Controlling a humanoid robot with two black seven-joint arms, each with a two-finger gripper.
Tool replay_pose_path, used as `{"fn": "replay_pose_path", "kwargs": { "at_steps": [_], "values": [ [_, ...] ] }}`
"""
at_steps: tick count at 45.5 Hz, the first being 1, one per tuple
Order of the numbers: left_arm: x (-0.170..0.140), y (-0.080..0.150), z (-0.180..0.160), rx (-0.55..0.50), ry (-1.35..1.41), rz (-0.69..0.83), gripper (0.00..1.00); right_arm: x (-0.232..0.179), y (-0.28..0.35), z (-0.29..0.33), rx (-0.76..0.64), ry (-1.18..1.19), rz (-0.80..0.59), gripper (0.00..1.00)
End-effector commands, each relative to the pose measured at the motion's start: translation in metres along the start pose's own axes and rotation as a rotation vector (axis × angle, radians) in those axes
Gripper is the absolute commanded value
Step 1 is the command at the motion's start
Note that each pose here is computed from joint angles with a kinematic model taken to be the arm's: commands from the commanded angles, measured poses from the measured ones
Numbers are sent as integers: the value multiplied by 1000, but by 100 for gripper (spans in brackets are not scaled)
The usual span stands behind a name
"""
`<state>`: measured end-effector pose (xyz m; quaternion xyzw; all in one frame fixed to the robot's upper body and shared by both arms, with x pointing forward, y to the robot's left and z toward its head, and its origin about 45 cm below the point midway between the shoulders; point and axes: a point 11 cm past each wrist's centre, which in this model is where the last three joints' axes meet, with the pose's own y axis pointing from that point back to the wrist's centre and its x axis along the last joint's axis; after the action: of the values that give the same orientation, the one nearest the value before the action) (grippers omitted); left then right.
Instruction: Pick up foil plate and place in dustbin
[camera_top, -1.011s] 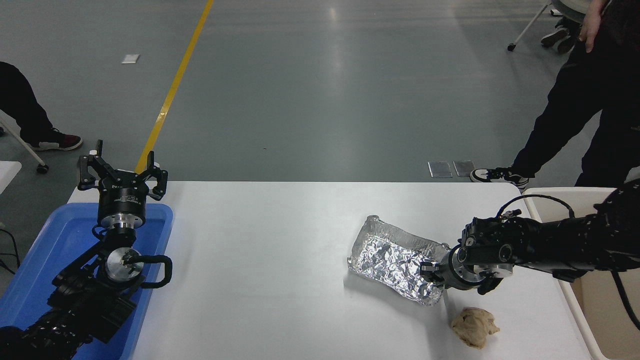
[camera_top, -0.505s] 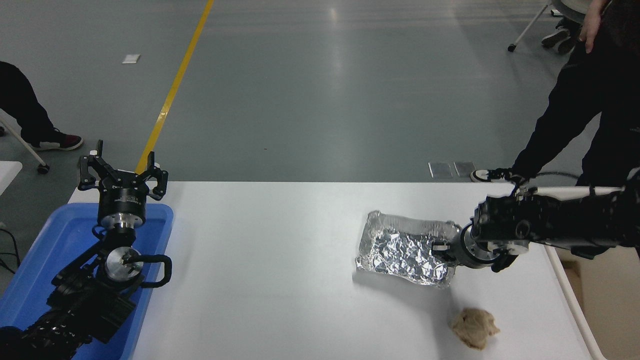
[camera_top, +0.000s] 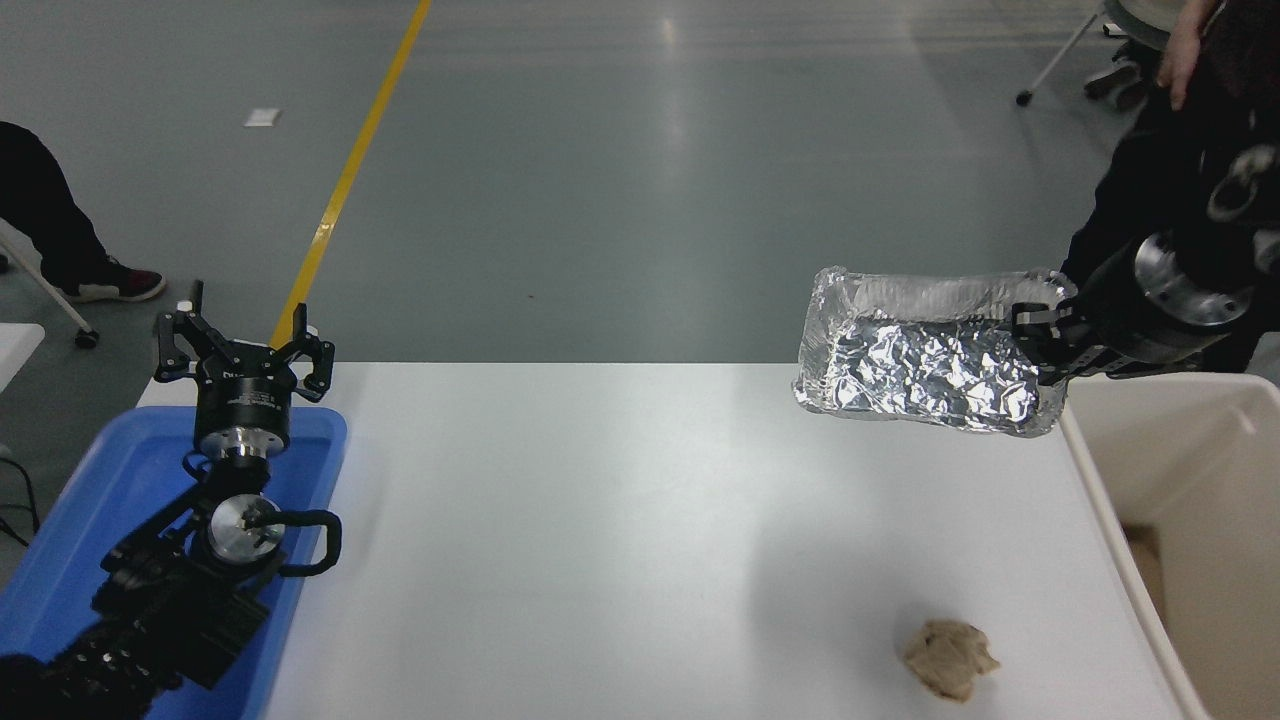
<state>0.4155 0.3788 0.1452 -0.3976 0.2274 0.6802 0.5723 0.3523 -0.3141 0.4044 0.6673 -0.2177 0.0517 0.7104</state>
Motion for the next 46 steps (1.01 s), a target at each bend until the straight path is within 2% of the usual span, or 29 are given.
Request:
{"fn": "replay_pose_path", "kwargs": {
  "at_steps": [1, 13, 25, 31, 38, 46],
  "values": [
    [-1, 0, 0, -1, 0, -1, 99, 5, 38, 12, -12, -22, 27, 0],
    [0, 0, 0, -1, 1, 0, 99, 26, 37, 95, -162, -173, 96, 0],
    [0, 0, 0, -1, 1, 0, 99, 32, -1, 281, -398, -356, 230, 0],
    [0, 0, 0, -2, 2, 0, 99, 9, -49, 327, -433, -464, 271, 0],
    [0, 0, 0, -2, 2, 0, 99, -28, -118, 350, -472, -541, 308, 0],
    [0, 0, 0, -2, 2, 0, 99, -85, -210, 339, -467, -636, 323, 0]
  ]
}}
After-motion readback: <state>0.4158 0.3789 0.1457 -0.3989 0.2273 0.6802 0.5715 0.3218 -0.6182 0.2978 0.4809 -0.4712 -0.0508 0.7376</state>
